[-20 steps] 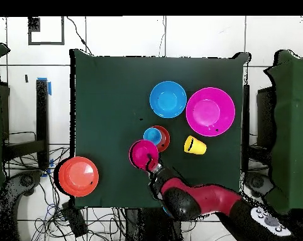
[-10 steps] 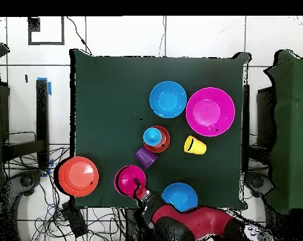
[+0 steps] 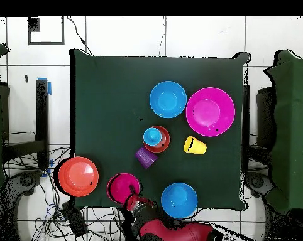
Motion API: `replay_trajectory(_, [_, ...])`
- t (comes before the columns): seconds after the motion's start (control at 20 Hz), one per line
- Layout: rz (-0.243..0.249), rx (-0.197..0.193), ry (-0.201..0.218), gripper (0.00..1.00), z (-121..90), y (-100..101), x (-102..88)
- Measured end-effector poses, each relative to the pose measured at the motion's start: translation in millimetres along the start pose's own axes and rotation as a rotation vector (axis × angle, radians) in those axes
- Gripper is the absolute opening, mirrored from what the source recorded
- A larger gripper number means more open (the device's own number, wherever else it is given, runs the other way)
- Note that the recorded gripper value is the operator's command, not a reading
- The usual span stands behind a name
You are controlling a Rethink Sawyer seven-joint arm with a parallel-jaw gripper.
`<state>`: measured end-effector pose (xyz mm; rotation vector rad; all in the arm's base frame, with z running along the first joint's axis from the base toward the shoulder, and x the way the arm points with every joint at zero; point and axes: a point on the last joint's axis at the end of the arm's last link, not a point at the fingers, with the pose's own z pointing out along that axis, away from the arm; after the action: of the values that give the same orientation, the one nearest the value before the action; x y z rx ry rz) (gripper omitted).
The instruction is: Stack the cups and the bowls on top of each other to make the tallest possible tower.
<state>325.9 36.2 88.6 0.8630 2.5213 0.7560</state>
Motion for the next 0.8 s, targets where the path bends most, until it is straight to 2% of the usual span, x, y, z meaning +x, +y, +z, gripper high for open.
replay_trajectory(0.1, [-0.018, 0.035, -0.035, 0.00, -5.9, -2.6, -3.2])
replay_trajectory(0.2, [-0.038, 0.086, -0.076, 0.00, -14.2, -6.9, -5.8])
replay_trajectory(0.3, [-0.046, 0.122, -0.100, 0.00, -20.8, -11.2, -5.8])
replay_trajectory(0.5, [-0.047, 0.177, -0.151, 0.00, -33.5, -22.9, -9.3])
replay_trajectory(0.6, [-0.044, 0.193, -0.170, 0.00, -37.1, -27.5, -12.7])
replay_trajectory(0.65, [-0.041, 0.217, -0.200, 0.00, -41.7, -35.4, -19.4])
replay_trajectory(0.75, [-0.039, 0.229, -0.217, 0.00, -43.6, -40.6, -23.1])
replay_trajectory(0.8, [-0.036, 0.237, -0.245, 0.00, -44.4, -48.2, -27.9])
